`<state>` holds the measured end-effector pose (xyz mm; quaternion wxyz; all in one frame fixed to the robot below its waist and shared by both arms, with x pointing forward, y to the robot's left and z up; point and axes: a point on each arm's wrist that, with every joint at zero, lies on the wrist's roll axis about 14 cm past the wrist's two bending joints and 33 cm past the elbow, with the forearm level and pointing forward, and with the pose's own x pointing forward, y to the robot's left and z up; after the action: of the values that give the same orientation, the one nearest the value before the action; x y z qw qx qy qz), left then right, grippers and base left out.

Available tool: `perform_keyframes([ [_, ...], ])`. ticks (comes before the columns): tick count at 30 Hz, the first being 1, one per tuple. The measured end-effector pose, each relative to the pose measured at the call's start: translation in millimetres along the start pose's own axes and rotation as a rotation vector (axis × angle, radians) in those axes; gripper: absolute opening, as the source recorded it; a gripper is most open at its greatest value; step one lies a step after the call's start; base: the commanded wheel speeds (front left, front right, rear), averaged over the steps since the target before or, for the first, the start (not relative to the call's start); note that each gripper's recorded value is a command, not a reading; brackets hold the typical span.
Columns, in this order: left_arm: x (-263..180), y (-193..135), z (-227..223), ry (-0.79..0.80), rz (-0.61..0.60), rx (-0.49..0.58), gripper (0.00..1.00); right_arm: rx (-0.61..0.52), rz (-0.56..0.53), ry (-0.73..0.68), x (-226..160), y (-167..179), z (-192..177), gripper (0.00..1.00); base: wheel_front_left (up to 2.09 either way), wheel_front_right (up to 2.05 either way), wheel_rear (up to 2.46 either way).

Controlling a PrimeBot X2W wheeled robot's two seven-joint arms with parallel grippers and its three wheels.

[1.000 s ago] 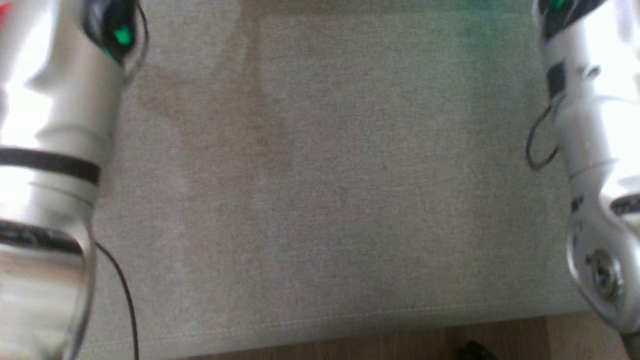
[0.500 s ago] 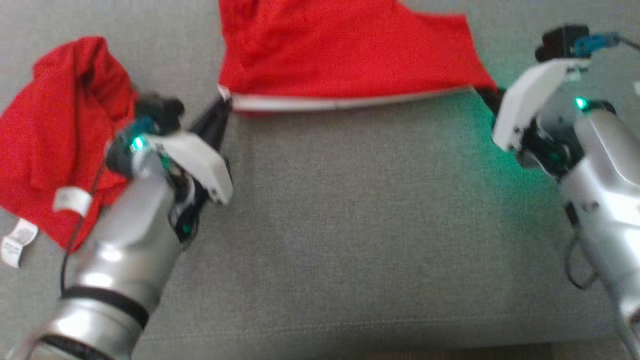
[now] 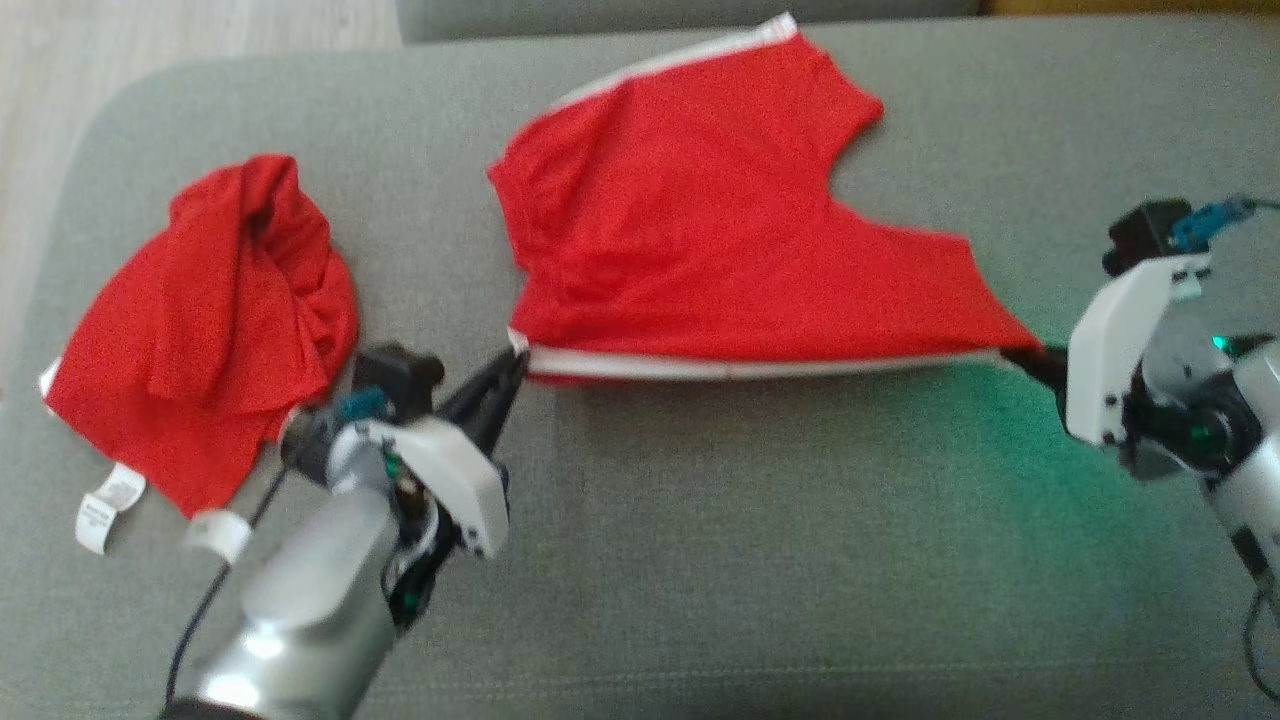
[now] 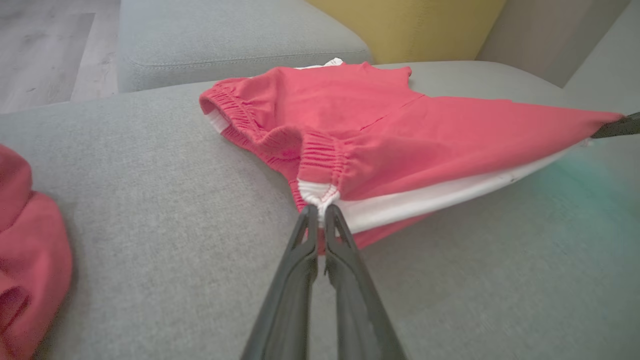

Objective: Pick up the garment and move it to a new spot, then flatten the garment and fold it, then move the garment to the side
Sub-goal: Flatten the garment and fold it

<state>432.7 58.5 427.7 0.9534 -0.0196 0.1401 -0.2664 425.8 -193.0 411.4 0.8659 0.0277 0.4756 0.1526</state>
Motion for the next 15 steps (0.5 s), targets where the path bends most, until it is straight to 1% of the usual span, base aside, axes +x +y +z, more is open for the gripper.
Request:
perform_keyframes([
  [2, -10, -9, -2, -0.006, -0.012, 0.001, 0.00, -0.012, 0.006, 0.028, -11, 1, -10, 0.00, 0.00, 0.00, 0.00],
  [4, -25, -26, -6, -0.012, -0.040, 0.000, 0.00, -0.035, 0.005, 0.082, -30, 0, -27, 0.00, 0.00, 0.00, 0.00],
  [12, -65, -80, -25, 0.012, -0.136, -0.020, 0.00, -0.021, 0.010, 0.266, -77, -10, -96, 0.00, 0.00, 0.00, 0.00],
  [15, -76, -93, -30, 0.029, -0.155, -0.026, 0.00, 0.002, 0.021, 0.264, -86, -12, -103, 0.00, 0.00, 0.00, 0.00],
])
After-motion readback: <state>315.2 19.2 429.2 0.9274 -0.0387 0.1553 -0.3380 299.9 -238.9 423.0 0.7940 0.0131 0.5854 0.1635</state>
